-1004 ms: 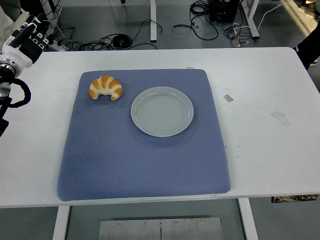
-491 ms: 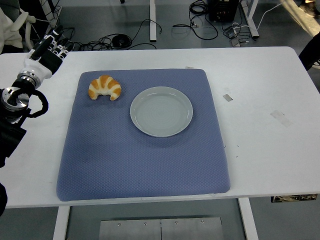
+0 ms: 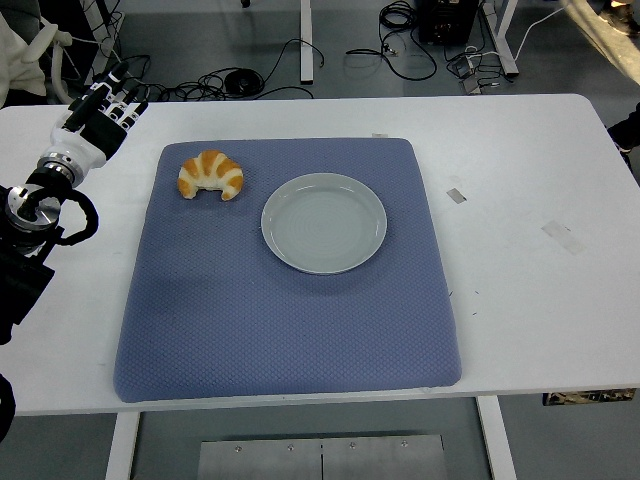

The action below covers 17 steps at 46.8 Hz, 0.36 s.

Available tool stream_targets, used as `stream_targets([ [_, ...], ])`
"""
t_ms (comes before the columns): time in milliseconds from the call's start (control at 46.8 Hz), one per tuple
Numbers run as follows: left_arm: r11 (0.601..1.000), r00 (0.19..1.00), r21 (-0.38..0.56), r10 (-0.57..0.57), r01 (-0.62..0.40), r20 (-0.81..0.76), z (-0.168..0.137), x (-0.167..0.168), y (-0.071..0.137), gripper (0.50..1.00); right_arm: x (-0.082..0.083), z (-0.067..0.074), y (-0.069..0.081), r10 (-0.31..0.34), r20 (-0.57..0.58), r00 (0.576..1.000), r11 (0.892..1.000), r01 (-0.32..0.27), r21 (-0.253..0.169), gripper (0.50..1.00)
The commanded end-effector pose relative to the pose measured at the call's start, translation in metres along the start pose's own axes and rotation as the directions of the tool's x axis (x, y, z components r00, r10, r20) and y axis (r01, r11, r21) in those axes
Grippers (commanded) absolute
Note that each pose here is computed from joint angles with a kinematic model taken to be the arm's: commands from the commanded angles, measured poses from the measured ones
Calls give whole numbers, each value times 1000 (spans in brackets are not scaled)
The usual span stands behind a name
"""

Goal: Place the bread on the table

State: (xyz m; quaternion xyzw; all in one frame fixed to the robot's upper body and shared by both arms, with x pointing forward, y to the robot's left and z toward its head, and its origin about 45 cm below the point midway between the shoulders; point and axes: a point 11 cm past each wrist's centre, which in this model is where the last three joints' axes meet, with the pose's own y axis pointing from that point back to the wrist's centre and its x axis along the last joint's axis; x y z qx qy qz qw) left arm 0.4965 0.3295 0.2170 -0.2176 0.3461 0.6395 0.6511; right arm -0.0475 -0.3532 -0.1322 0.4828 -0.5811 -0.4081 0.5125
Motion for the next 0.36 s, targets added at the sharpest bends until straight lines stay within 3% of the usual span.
stream_targets([
  [0,1000,1000,0,1,-1,-2,0,0,0,981,-2,0,0,-4,4,1000,1000,4,1,1000],
  [342,1000,1000,-4,1,-1,-3,1,1,0,981,-1,-1,0,-2,16,1000,1000,2,1,1000],
])
